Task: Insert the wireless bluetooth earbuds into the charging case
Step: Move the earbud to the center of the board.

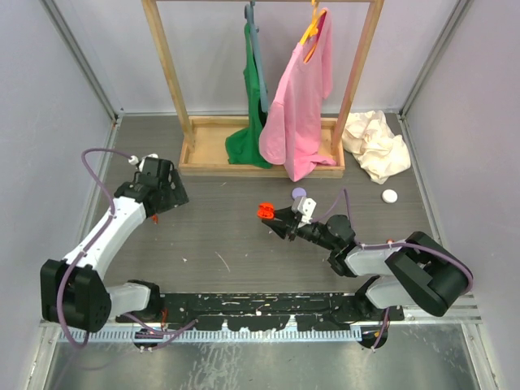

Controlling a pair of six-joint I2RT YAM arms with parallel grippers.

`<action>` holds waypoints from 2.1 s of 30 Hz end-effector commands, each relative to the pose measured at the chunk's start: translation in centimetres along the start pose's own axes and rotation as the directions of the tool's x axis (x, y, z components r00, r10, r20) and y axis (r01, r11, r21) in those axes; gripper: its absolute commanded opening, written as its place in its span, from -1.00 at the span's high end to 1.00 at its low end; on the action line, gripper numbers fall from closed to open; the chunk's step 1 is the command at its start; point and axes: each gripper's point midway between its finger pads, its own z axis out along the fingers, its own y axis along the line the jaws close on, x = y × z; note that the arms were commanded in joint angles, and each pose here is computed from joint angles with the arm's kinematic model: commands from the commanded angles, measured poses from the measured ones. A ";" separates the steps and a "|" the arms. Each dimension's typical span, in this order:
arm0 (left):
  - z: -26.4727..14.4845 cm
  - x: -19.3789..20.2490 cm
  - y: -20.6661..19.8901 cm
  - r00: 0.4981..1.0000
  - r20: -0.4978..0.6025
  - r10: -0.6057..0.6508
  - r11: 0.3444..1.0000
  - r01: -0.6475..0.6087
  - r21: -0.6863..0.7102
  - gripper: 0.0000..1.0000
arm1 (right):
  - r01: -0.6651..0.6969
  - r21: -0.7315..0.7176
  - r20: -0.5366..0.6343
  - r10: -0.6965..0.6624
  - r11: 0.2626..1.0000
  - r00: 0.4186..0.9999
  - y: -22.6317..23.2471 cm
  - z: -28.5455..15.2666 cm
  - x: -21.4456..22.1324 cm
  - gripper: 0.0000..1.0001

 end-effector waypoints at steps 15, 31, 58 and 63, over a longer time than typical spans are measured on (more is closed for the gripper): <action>5.1 -1.7 6.2 0.964 -0.260 -0.060 0.975 0.001 -0.221 -0.51 | 0.062 0.024 0.074 -0.064 0.998 0.995 -0.5 0.4 -1.9 0.71; 9.1 -0.8 8.5 0.915 -0.350 -0.199 0.967 0.126 -0.220 0.02 | 0.060 0.007 0.057 -0.060 0.998 0.997 -0.2 0.7 -1.4 0.71; 9.4 3.4 6.1 0.828 -0.504 -0.247 0.969 0.200 -0.146 0.55 | 0.063 0.000 0.052 -0.062 0.998 0.997 -0.1 0.8 -1.4 0.71; 8.8 4.6 4.0 0.815 -0.522 -0.252 0.966 0.241 -0.090 0.64 | 0.064 0.003 0.053 -0.064 0.998 0.997 -0.2 0.8 -1.4 0.72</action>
